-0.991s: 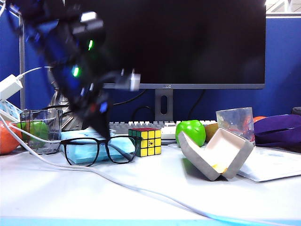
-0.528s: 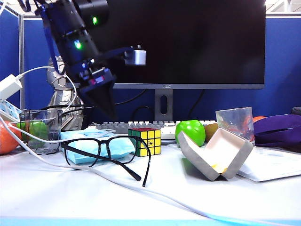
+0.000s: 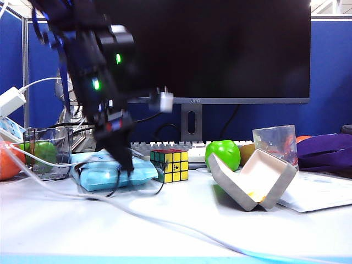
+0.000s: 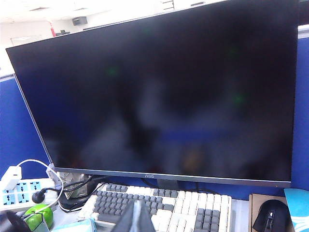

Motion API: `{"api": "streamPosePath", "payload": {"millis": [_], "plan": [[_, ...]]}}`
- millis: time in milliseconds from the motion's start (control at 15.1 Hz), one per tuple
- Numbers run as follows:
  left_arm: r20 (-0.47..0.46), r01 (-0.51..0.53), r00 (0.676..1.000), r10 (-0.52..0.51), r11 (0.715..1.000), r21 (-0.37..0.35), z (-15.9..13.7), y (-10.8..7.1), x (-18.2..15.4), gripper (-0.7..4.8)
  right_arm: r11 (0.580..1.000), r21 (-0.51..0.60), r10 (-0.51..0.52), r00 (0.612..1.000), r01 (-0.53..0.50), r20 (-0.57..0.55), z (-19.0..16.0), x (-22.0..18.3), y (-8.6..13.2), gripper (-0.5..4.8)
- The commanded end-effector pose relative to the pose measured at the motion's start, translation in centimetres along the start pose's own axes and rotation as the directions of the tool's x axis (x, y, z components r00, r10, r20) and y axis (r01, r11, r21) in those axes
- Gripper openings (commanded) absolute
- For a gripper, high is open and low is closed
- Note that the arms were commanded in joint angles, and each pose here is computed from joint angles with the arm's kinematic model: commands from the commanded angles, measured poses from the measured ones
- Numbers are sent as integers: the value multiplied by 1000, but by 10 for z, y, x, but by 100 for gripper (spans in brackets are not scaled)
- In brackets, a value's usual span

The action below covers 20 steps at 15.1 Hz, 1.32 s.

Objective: Pick up the glasses, fold the temples of the glasses, place the glasses into the glasses case, and finally close the glasses case.

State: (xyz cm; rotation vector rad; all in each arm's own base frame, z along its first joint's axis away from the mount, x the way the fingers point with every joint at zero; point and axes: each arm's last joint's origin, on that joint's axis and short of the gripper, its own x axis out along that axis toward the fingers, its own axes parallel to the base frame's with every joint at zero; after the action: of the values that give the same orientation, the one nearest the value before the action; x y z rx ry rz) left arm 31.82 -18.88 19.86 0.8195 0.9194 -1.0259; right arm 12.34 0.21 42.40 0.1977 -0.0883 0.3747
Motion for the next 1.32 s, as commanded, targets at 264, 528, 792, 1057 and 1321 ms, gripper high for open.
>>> {"api": "streamPosePath", "payload": {"millis": [264, 528, 792, 1057, 1321], "plan": [[2, -56, 998, 56, 998, 6, 8, 6, -9, 179, 1000, -7, 4, 1000, -4, 11, 2, 0, 1, -1], [16, -66, 998, 66, 998, 13, 16, 11, -18, 179, 1000, -5, 3, 1000, -3, 6, 1, 1, 0, -1], [-26, 3, 1000, -2, 1000, 5, 11, 5, -18, 184, 1000, -3, 2, 1000, -2, 2, 0, 3, -1, -1], [-33, 8, 999, -7, 1000, 9, 11, 6, -17, 184, 1000, -2, 2, 1000, -2, 2, 1, 3, -1, -1], [-67, 29, 997, -28, 999, 14, 8, 6, -5, 183, 1000, -2, 2, 1000, -2, 2, 0, 3, -1, -1]]}}
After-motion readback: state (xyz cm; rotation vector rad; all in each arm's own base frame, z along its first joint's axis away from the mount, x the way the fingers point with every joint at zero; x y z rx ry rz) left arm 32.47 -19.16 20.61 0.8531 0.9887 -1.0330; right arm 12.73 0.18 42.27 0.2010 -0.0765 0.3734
